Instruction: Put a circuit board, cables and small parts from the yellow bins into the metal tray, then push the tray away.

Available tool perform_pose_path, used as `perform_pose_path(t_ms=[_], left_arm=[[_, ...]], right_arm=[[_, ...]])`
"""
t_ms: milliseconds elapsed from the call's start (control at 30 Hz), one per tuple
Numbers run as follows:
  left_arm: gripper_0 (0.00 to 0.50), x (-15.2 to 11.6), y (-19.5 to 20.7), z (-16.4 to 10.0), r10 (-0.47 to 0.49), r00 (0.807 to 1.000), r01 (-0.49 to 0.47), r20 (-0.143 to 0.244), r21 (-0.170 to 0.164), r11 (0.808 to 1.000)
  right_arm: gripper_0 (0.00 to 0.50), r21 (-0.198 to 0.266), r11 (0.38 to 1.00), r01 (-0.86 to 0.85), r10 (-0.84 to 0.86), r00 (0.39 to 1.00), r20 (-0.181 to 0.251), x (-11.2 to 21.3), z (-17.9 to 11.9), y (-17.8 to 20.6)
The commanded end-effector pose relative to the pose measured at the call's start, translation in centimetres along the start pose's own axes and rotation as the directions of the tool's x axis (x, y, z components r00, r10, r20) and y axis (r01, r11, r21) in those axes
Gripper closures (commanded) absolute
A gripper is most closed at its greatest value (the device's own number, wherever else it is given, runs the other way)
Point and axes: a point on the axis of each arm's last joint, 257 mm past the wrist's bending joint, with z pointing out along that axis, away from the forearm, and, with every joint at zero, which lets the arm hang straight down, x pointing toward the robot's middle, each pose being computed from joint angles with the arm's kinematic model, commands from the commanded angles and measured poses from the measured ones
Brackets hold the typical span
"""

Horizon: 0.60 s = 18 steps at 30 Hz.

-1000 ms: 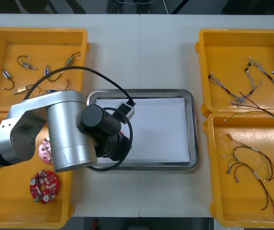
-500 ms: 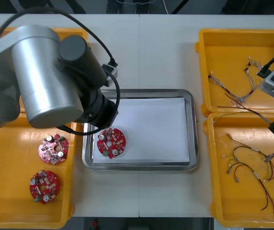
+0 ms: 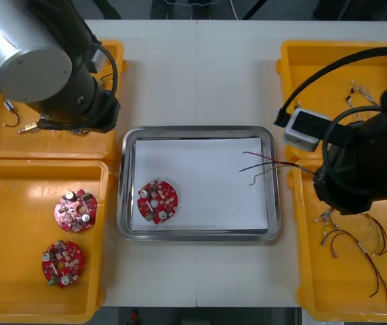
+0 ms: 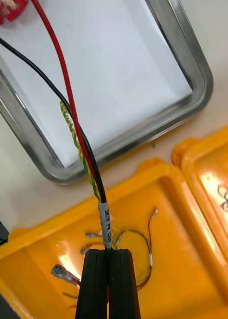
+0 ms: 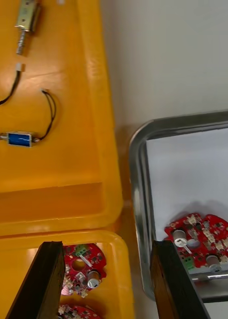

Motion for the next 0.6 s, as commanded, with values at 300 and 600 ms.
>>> perform_pose_path(t_ms=[300, 600], left_arm=[[0.0, -7.2, 11.4, -1.9, -0.357, 0.926, 0.366, 0.122, -0.068, 0.928], [0.0, -9.6, 17.4, -0.4, -0.494, 0.848, 0.514, 0.191, -0.079, 0.854]], right_arm=[[0.5, 0.0, 0.961, 0.276, -0.276, 0.961, 0.007, -5.9, 5.3, 4.5], [0.5, -0.05, 0.909, 0.413, -0.412, 0.911, 0.032, -7.6, 10.0, 4.6]])
